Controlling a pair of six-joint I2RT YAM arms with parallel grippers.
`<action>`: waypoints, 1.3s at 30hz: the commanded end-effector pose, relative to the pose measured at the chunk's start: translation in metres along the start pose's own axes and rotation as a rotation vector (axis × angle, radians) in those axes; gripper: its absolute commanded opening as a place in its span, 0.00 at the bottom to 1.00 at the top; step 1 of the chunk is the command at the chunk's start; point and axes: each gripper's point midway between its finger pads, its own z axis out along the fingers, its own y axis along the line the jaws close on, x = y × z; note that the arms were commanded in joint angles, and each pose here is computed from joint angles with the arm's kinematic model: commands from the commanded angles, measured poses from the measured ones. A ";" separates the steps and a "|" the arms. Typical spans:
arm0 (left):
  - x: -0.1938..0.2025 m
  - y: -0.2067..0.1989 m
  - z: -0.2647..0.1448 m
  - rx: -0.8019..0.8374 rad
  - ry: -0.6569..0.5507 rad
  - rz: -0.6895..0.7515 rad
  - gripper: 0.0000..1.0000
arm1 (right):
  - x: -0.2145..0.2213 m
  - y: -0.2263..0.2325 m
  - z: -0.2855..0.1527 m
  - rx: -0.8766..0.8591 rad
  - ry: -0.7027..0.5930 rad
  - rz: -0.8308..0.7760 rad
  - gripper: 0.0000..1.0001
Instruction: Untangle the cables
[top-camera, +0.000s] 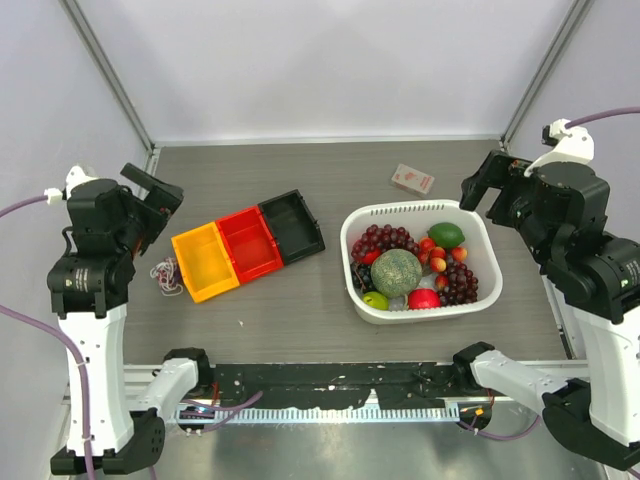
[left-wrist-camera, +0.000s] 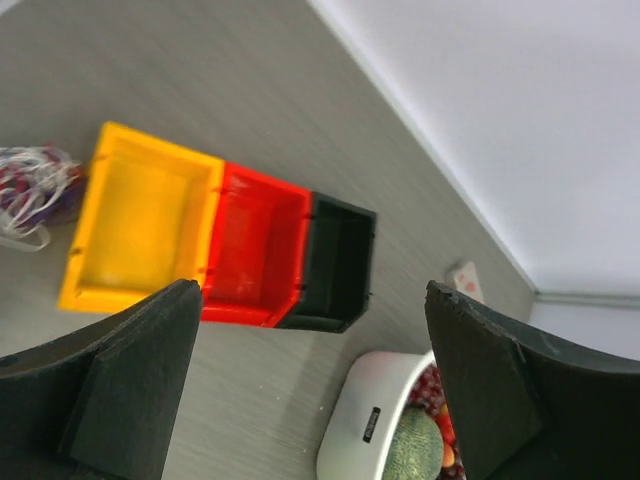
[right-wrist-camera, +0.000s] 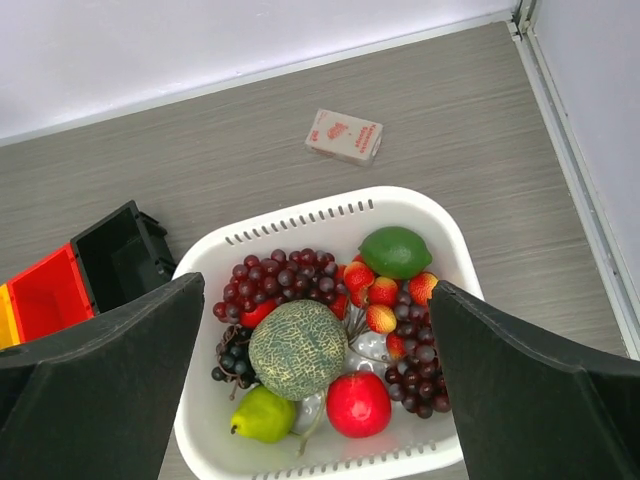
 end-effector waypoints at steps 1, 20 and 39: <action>-0.004 0.058 -0.003 -0.322 -0.048 -0.046 1.00 | -0.011 0.003 0.005 0.006 -0.030 -0.015 0.99; 0.050 0.246 0.138 -0.893 0.168 -0.432 1.00 | 0.017 0.034 -0.024 -0.280 0.015 -0.022 0.99; 0.112 0.306 0.183 -1.035 0.427 -0.379 0.88 | 0.016 0.029 -0.021 -0.253 -0.008 -0.008 0.99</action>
